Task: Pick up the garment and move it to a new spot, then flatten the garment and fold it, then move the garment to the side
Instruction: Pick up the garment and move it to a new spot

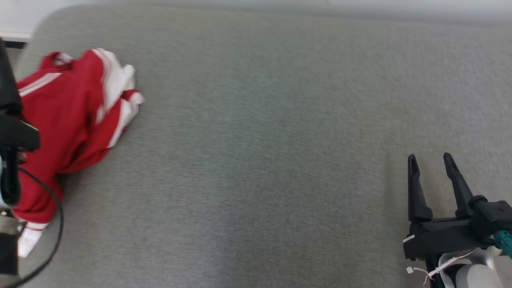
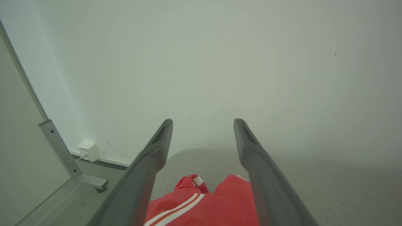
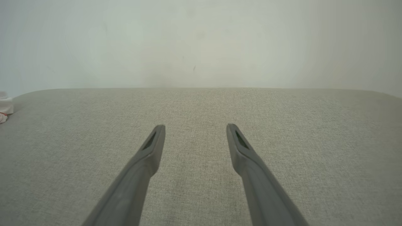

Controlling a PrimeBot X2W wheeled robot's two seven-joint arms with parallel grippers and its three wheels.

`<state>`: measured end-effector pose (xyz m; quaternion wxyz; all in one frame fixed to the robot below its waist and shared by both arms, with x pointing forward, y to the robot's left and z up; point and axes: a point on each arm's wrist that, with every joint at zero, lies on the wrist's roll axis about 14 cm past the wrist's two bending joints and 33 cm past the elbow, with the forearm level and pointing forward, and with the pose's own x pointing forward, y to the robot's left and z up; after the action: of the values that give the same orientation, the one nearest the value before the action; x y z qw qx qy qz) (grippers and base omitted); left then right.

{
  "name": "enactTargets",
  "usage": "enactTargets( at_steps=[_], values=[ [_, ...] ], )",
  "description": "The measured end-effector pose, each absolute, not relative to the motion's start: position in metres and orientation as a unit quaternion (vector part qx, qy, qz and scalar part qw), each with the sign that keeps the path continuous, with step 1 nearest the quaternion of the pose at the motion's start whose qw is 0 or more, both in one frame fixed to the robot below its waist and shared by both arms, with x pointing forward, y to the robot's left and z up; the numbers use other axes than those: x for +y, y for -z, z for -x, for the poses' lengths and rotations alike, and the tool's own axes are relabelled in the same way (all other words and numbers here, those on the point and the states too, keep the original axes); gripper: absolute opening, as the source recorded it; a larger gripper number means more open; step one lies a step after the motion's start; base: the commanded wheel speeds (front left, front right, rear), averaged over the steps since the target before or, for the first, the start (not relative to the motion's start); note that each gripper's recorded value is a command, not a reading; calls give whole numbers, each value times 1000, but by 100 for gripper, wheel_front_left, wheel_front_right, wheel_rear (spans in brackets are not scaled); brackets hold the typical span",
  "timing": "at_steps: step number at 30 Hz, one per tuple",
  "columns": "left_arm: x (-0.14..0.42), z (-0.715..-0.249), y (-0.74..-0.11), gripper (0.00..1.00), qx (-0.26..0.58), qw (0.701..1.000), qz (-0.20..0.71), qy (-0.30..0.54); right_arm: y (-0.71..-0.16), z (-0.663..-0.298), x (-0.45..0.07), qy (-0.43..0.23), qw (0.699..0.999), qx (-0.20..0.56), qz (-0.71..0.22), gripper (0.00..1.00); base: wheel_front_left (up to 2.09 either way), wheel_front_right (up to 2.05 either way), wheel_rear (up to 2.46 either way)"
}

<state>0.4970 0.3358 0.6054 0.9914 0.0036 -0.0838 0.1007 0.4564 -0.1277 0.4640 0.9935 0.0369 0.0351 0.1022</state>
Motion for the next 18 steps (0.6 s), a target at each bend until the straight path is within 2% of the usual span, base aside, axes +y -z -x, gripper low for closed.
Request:
enactTargets(
  at_steps=[9, 18],
  values=[
    [325, -549, -513, 100, 55, 995, 6, -78, -436, -455, -166, -54, 996, 68, -24, 100, 0, 0, 0],
    [323, -537, -425, 100, 242, 968, 3, -69, -429, -452, -177, -40, 996, 79, -17, 100, 0, 0, 0]
  ],
)
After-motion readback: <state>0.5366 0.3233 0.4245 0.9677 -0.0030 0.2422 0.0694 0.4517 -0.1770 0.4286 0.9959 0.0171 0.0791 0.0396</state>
